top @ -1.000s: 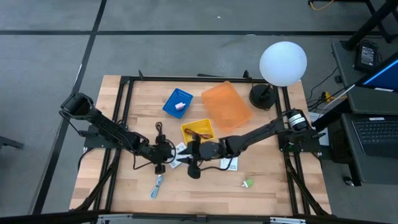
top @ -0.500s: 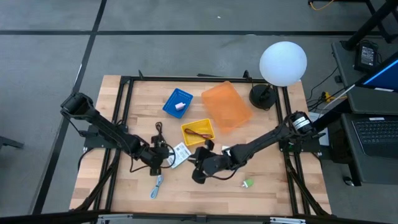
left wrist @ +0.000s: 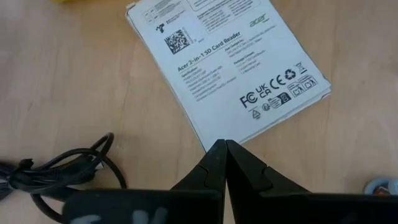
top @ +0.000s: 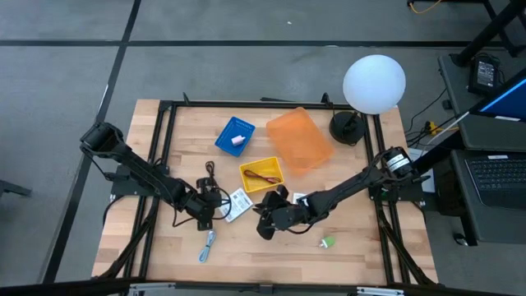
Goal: Pick and place items into bin
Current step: Put the white card reader box into the orange bin
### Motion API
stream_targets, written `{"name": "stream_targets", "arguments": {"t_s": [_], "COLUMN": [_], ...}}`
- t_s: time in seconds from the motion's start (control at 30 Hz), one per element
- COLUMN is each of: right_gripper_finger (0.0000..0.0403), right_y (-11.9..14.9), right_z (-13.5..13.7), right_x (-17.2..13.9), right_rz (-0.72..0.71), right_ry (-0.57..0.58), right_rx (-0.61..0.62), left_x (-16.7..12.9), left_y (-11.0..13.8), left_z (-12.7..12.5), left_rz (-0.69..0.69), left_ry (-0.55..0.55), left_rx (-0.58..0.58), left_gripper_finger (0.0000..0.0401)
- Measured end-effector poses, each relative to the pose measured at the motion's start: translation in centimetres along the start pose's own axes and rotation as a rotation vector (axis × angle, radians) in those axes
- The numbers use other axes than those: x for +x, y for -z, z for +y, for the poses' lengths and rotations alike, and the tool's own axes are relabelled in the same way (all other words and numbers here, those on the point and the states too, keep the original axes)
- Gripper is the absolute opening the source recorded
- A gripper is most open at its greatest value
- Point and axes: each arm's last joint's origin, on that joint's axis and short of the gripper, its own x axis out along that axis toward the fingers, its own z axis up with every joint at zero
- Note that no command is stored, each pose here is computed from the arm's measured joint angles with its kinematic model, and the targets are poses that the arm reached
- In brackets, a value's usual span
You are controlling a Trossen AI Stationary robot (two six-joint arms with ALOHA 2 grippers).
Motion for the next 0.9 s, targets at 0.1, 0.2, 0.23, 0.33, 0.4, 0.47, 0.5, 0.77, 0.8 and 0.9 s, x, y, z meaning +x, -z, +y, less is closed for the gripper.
{"name": "stream_targets", "arguments": {"t_s": [0.1, 0.2, 0.23, 0.33, 0.4, 0.47, 0.5, 0.77, 0.8, 0.9], "right_gripper_finger": [0.0044, 0.0044, 0.0044, 0.0044, 0.0044, 0.0044, 0.0044, 0.0044, 0.0044, 0.0044], "right_y": [0.5, 0.5, 0.6, 0.6, 0.6, 0.6, 0.6, 0.6, 0.6, 0.6], "right_z": [-0.3, -0.4, -0.4, -0.4, -0.4, -0.4, -0.4, -0.4, -0.4, -0.4], "right_x": [0.1, 0.1, 0.1, 0.1, 0.1, 0.1, 0.1, 0.1, 0.1, 0.1], "right_rz": [-0.008, -0.016, -0.014, -0.013, -0.012, -0.012, -0.012, -0.012, -0.012, -0.012], "right_ry": [-0.007, -0.014, -0.012, -0.011, -0.011, -0.011, -0.011, -0.011, -0.011, -0.011], "right_rx": [0.005, 0.012, 0.009, 0.005, 0.001, -0.001, -0.002, -0.016, -0.016, -0.016], "left_x": [0.0, 0.1, 0.1, 0.4, 0.6, 0.8, 0.9, 1.2, 1.2, 1.0], "left_y": [0.0, 0.0, 0.0, 0.1, 0.2, 0.2, 0.2, 0.1, 0.1, 0.0], "left_z": [0.0, 0.0, 0.0, -0.1, -0.1, -0.1, -0.2, -0.4, -0.4, -0.3], "left_rz": [-0.003, -0.002, 0.0, 0.012, 0.018, 0.018, 0.018, 0.003, 0.003, -0.001], "left_ry": [-0.004, -0.006, -0.007, -0.008, -0.013, -0.022, -0.022, -0.016, -0.016, -0.012], "left_rx": [-0.001, -0.011, -0.012, -0.014, -0.011, -0.011, -0.012, -0.01, -0.01, -0.011], "left_gripper_finger": [0.0003, 0.0003, 0.0003, 0.0003, 0.0003, 0.0003, 0.0003, 0.0003, 0.0003, 0.0003]}}
